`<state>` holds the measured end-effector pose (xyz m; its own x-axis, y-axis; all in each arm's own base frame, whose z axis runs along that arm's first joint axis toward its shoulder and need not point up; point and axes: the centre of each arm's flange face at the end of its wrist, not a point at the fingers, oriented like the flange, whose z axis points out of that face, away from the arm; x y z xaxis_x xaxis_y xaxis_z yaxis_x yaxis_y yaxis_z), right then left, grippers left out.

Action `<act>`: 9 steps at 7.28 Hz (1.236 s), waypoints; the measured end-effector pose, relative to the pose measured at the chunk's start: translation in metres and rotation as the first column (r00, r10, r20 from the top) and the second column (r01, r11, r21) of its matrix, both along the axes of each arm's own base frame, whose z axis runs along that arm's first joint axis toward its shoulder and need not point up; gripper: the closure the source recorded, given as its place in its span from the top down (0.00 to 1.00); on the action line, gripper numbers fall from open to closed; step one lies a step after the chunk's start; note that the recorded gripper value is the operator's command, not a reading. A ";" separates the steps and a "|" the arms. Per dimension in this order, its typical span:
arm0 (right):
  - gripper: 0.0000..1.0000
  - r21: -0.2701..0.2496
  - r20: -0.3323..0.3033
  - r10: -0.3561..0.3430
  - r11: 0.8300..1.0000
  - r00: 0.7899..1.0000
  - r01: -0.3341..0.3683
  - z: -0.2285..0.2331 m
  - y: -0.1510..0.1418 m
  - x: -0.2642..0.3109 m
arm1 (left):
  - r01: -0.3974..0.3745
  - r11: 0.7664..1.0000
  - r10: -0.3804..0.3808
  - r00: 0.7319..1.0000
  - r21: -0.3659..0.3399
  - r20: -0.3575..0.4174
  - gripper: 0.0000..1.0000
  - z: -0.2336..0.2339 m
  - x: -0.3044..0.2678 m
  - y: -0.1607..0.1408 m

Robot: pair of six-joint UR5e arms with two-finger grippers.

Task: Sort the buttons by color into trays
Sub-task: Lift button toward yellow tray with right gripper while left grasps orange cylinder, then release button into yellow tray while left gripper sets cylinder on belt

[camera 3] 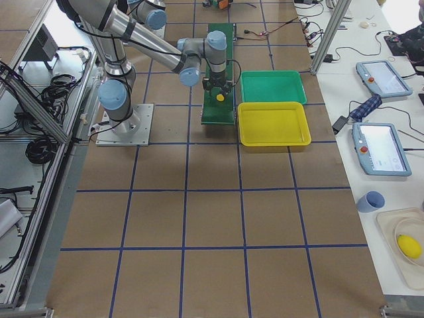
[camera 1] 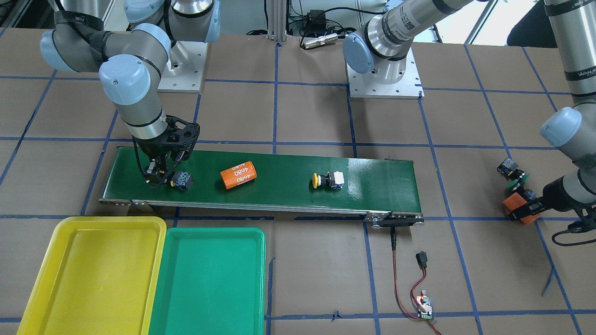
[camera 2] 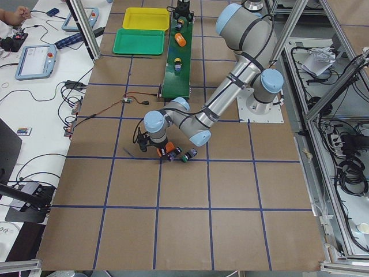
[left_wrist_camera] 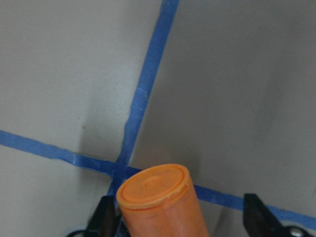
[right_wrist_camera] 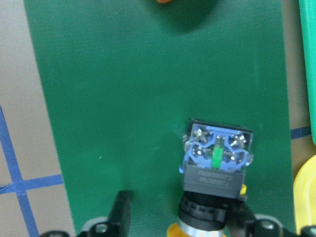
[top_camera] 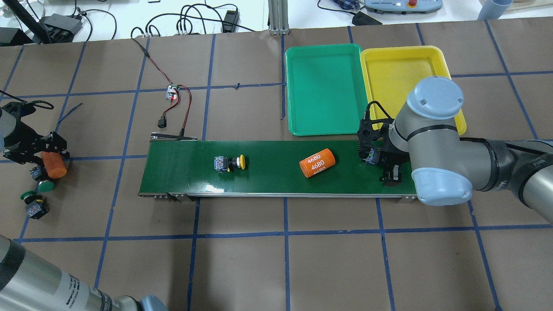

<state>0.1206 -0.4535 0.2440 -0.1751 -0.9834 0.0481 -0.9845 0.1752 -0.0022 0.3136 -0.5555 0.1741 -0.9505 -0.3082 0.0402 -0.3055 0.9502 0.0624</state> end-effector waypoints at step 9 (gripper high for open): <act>0.15 -0.059 -0.012 0.163 0.985 0.987 -0.164 0.028 -0.104 -0.121 | -0.418 0.902 0.419 0.908 0.105 0.020 0.00 0.120 -0.220 -0.009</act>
<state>-0.0004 -0.5571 0.2718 -0.0118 -0.9941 0.1079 -0.9999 0.0118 -0.0009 0.0932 -0.5643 0.2937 -0.7329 -0.6802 -0.0115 -0.6732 0.7228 0.1557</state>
